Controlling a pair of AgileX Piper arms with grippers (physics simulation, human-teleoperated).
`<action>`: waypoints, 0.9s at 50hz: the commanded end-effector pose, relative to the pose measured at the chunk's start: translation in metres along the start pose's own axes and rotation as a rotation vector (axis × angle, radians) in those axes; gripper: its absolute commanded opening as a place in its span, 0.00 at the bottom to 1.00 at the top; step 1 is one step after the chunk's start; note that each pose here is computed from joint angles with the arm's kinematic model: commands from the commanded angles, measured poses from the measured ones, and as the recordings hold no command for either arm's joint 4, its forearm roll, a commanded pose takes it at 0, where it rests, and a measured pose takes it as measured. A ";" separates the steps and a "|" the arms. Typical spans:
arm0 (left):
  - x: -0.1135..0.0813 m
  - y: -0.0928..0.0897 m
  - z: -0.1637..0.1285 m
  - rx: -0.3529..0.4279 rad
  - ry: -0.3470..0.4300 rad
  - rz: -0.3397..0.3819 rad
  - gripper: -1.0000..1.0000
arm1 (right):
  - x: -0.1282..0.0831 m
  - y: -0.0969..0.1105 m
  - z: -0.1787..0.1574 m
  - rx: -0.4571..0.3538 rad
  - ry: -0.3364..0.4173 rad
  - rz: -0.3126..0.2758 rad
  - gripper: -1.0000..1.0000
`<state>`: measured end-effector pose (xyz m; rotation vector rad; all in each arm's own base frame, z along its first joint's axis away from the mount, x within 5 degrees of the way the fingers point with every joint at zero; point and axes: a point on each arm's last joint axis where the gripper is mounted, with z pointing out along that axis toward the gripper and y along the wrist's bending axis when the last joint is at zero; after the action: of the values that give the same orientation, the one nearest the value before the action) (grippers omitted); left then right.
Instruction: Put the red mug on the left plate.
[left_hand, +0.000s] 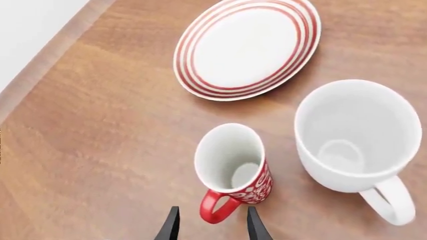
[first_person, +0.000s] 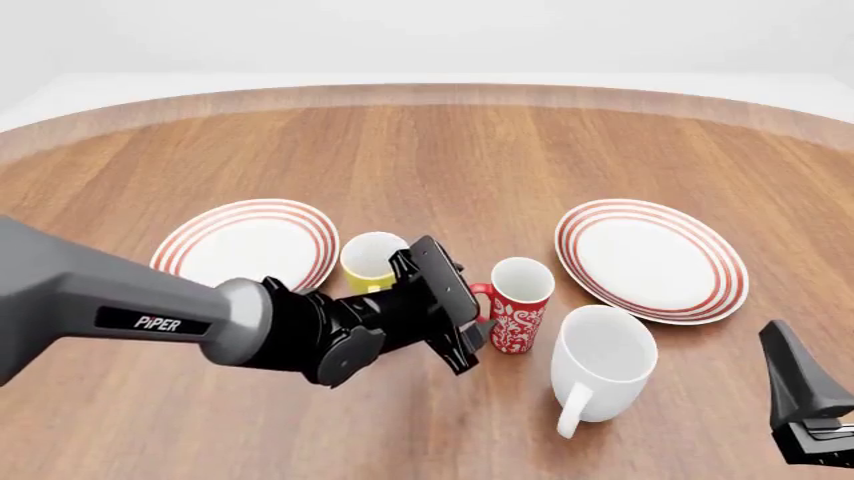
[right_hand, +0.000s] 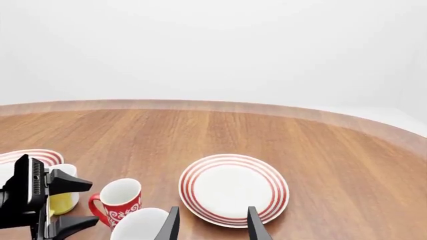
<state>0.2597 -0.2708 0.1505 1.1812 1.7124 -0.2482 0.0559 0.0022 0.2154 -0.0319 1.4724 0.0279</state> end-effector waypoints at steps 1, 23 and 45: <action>0.001 0.002 0.003 -0.004 0.003 -0.003 1.00 | 0.000 0.000 0.000 0.000 -0.001 0.000 1.00; 0.001 -0.002 0.001 0.006 0.003 -0.011 0.00 | -0.002 0.000 0.000 0.000 -0.002 -0.001 1.00; 0.001 -0.004 0.001 0.009 0.003 -0.012 0.00 | -0.001 0.000 0.000 -0.002 -0.005 -0.001 1.00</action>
<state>0.2609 -0.2709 0.1513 1.1616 1.7203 -0.2556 0.0557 0.0022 0.2168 -0.0338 1.4682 0.0279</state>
